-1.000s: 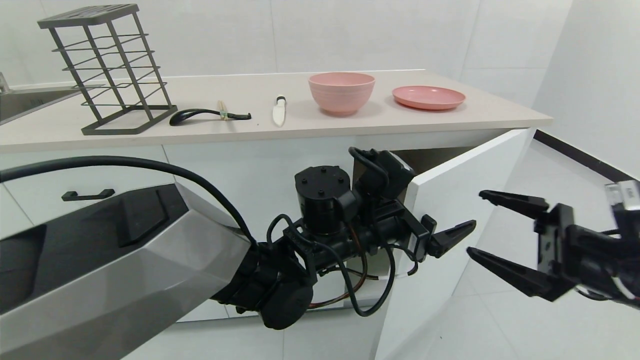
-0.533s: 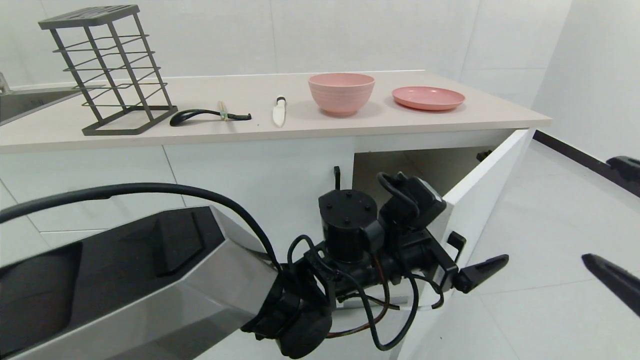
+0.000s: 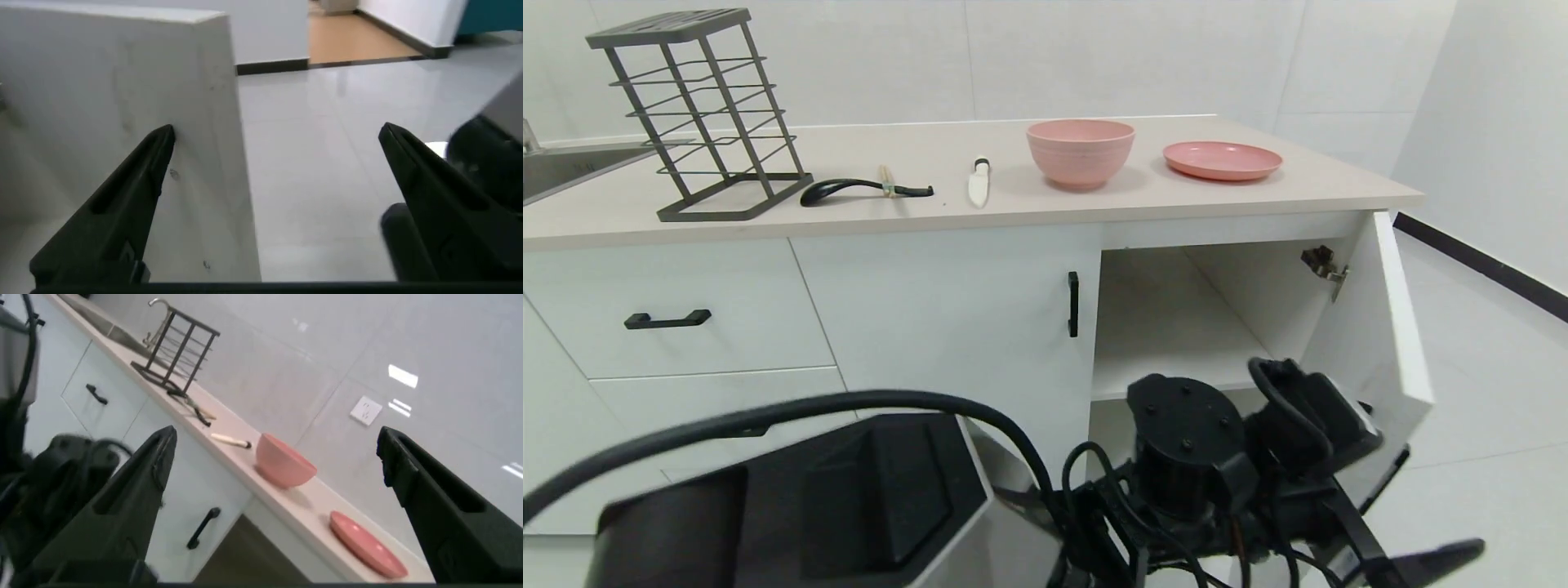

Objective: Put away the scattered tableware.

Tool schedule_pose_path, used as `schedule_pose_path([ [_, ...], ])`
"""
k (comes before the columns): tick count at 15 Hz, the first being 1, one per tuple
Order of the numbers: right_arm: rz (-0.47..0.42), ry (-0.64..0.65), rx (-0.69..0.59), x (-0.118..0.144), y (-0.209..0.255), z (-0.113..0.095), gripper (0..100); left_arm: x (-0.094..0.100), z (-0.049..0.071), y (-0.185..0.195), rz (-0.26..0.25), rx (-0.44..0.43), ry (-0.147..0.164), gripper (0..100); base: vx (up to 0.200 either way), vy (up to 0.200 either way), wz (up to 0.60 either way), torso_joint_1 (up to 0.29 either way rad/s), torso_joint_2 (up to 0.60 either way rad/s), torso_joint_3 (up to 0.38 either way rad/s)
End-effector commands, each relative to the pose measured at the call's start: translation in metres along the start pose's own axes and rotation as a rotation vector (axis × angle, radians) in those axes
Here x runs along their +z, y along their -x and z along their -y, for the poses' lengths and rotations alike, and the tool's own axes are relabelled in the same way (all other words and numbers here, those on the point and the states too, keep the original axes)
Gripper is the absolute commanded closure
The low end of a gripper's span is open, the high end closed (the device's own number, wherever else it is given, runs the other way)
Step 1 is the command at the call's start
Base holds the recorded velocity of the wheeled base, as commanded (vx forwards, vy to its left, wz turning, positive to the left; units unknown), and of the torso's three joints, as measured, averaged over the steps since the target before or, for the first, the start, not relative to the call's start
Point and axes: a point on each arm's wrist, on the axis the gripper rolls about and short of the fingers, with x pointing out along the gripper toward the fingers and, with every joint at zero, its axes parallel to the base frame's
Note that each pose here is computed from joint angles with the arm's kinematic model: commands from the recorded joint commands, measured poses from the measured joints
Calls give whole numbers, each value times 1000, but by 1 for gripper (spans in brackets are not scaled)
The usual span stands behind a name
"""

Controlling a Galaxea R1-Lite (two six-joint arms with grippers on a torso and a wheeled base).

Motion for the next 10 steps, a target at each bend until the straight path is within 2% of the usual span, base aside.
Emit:
schedule_pose_path([
  [1, 25, 31, -5, 8, -1, 3, 0, -19, 46, -38, 32, -142, 4, 0, 0, 0, 0, 0, 0, 0],
  [2, 44, 55, -9, 15, 0, 2, 0, -20, 67, -43, 32, -187, 13, 0, 0, 0, 0, 0, 0, 0],
  [3, 62, 76, -11, 21, 2, 2, 0, -22, 71, -44, 31, -188, 14, 0, 0, 0, 0, 0, 0, 0],
  [4, 77, 97, -16, 28, 4, 1, 0, -21, 58, -41, 32, -159, 12, 0, 0, 0, 0, 0, 0, 0],
  [5, 80, 116, -26, 32, 7, -1, 0, -15, 22, -29, 46, -77, -6, 0, 0, 0, 0, 0, 0, 0],
  [6, 80, 119, -29, 33, 8, -2, 0, -9, 8, -22, 56, -46, -15, 0, 0, 0, 0, 0, 0, 0],
  [7, 86, 126, -30, 36, 11, -5, 0, 13, -29, 19, 41, 58, -25, 0, 0, 0, 0, 0, 0, 0],
  [8, 78, 117, -29, 33, 13, -7, 0, 31, -44, 56, 27, 129, -30, 0, 0, 0, 0, 0, 0, 0],
  [10, 63, 99, -27, 30, 19, -16, 0, 73, -61, 129, 38, 266, -64, 0, 0, 0, 0, 0, 0, 0],
])
